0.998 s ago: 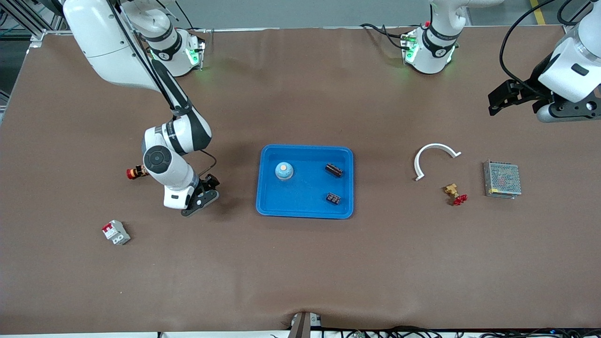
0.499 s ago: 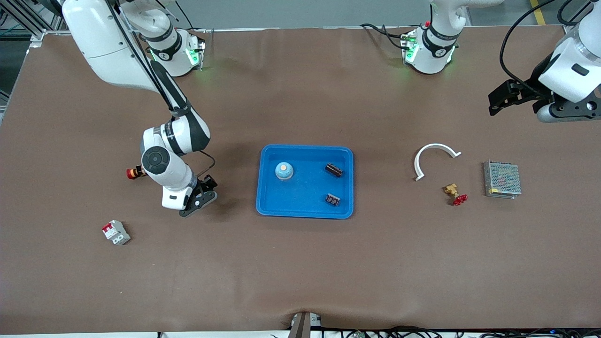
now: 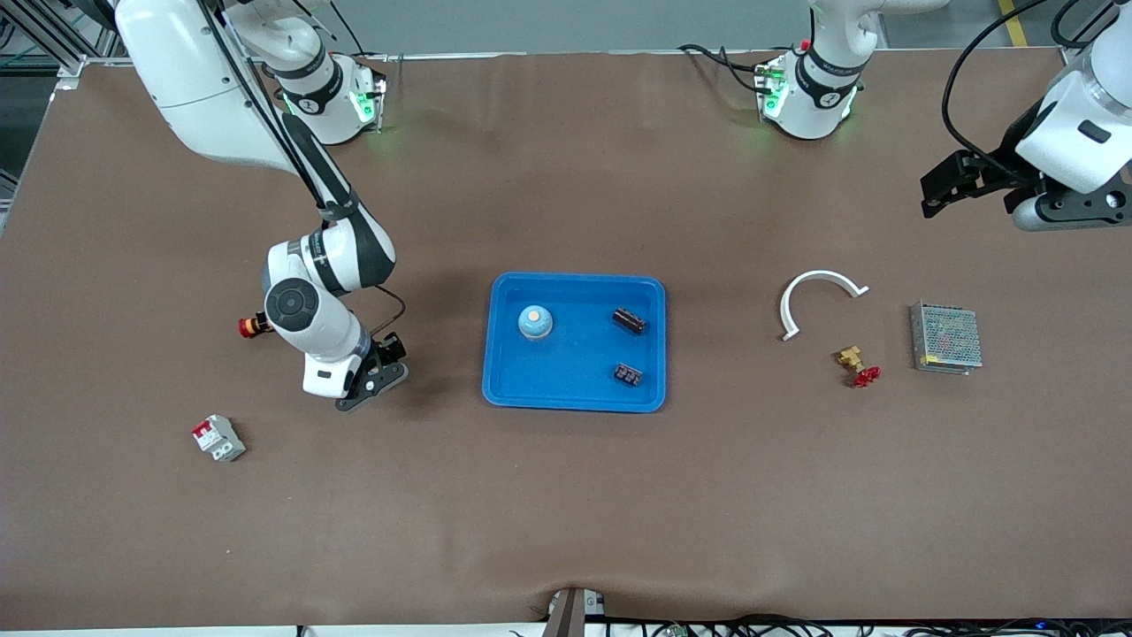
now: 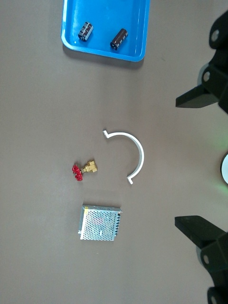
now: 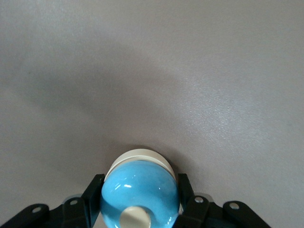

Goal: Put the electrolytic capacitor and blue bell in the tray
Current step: 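Carry the blue bell over the tray and lower it with the right gripper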

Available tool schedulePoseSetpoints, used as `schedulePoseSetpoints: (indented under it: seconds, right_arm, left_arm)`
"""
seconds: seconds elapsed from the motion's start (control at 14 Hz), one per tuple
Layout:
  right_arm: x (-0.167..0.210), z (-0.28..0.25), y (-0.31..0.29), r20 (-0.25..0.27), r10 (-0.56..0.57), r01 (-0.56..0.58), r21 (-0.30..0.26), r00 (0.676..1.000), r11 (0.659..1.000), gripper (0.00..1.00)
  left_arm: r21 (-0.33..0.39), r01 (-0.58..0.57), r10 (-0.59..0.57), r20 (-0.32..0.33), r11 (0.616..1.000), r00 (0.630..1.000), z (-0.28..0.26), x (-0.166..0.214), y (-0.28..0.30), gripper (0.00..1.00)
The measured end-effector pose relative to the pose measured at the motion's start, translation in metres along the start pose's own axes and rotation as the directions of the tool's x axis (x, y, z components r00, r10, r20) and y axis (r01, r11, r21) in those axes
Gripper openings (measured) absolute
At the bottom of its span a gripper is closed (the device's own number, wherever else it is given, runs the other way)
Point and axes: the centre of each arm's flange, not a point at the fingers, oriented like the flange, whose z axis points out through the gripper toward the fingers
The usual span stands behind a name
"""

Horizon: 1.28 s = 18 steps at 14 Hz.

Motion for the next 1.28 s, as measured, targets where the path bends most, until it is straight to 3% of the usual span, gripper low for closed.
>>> schedulePoseSetpoints:
  seconds: [0.21,0.43,0.86,1.0,1.28]
  right_arm:
    - [0.026,-0.033,-0.013,0.035,0.133,-0.134,0.015,0.990,0.991,0.67]
    - [0.056,-0.066,-0.054,0.008,0.282,-0.282,0.051,0.959,0.958,0.67]
    - [0.086,-0.087,-0.148,-0.008,0.521,-0.518,0.097,0.853,0.850,0.67]
    - [0.095,-0.081,-0.164,-0.001,0.574,-0.570,0.102,0.819,0.815,0.67]
    - [0.107,-0.059,-0.192,0.014,0.613,-0.610,0.104,0.790,0.785,0.67]
  left_arm:
    - [0.000,-0.001,0.001,0.000,1.000,1.000,0.000,0.000,0.000,1.00]
    - [0.000,-0.002,0.002,0.000,1.000,1.000,0.000,0.000,0.001,1.00]
    - [0.000,-0.002,0.002,0.000,1.000,1.000,0.000,0.000,0.001,1.00]
    - [0.000,-0.002,0.002,0.000,1.000,1.000,0.000,0.000,0.001,1.00]
    - [0.000,-0.004,0.004,0.000,1.000,1.000,0.000,0.000,0.002,1.00]
